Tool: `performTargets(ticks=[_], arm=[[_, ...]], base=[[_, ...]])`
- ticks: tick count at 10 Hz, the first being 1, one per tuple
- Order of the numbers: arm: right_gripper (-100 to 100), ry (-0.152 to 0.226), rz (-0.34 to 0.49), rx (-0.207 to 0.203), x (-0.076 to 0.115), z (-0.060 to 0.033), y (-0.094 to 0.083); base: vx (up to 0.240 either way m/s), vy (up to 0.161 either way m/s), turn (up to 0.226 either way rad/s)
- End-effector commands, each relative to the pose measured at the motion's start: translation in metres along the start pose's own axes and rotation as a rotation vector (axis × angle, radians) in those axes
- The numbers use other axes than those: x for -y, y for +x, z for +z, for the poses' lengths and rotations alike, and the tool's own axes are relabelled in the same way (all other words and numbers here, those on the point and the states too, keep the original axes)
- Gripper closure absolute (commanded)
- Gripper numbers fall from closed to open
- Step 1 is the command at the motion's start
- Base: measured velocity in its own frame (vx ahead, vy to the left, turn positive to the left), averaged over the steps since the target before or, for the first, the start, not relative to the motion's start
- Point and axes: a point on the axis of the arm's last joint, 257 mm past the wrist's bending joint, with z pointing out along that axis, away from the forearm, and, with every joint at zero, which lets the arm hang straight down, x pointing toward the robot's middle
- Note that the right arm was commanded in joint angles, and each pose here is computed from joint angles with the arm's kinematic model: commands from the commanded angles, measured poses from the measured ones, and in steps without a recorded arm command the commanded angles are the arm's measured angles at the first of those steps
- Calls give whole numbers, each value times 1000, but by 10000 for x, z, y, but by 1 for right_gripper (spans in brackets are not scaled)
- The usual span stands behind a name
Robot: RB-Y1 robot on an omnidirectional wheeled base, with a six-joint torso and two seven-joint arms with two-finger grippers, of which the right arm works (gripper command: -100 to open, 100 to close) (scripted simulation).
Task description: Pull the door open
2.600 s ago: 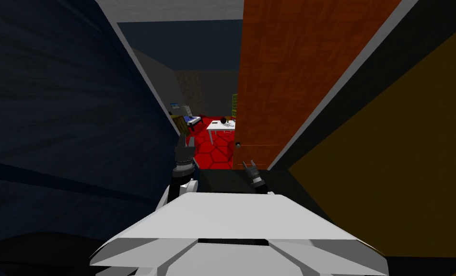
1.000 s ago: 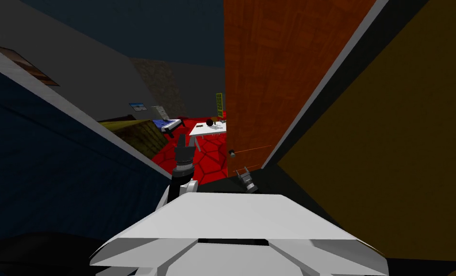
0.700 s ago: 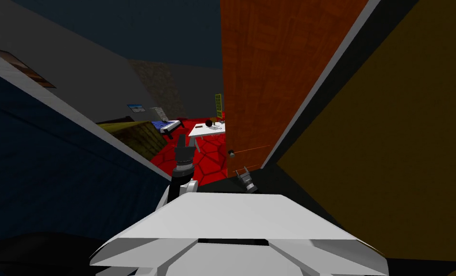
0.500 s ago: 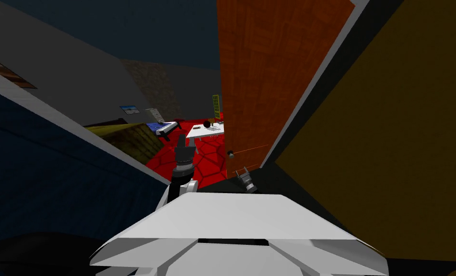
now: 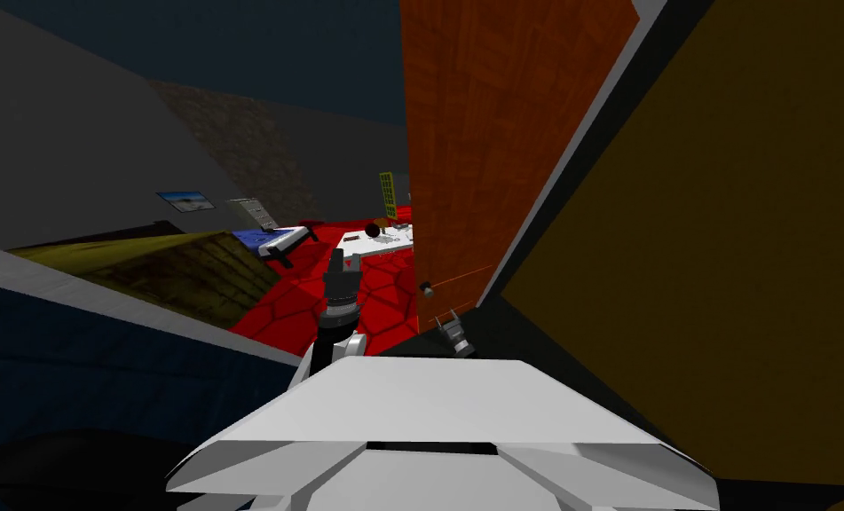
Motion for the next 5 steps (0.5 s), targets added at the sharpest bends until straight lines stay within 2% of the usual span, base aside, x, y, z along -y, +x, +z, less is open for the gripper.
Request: performTargets(ticks=[1,3,5], arm=[[-100,12,-9,-6,180,19,24],[-100,33,-16,-11,454,54,36],[-100,49,-19,-10,657,91,25]], base=[[53,50,-248],[58,58,-244],[36,48,-130]])
